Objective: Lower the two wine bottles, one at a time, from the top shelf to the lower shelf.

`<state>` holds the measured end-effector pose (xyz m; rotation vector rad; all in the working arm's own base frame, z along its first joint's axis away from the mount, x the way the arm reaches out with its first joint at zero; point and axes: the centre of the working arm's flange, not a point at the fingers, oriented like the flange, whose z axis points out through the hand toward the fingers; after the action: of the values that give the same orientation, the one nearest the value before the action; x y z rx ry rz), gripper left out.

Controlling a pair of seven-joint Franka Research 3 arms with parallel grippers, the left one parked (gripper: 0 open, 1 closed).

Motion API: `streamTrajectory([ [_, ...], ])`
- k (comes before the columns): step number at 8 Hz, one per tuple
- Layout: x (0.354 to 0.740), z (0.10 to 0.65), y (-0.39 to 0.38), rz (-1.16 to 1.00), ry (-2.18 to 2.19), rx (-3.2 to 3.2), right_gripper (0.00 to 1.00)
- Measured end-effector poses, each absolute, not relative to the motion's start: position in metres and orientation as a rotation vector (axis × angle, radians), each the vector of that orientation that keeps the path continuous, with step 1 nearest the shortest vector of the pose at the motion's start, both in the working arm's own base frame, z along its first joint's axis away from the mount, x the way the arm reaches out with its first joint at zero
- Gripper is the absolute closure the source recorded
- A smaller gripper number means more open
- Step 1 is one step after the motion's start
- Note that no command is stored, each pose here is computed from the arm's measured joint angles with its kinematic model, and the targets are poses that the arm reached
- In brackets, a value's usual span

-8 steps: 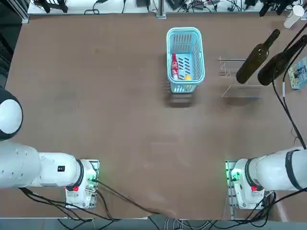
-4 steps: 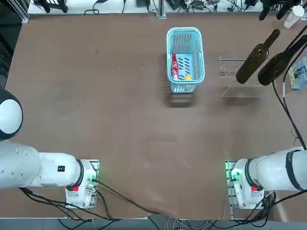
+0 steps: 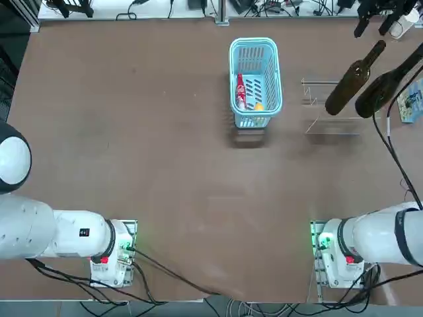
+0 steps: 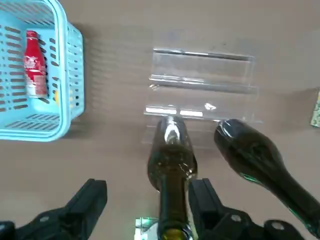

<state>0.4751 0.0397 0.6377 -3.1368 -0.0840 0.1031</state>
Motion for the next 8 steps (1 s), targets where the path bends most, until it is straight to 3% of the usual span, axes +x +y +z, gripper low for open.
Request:
streamTrajectory([
  [8, 0.455, 0.619, 0.031, 0.168, -0.106, -3.150, 0.11],
])
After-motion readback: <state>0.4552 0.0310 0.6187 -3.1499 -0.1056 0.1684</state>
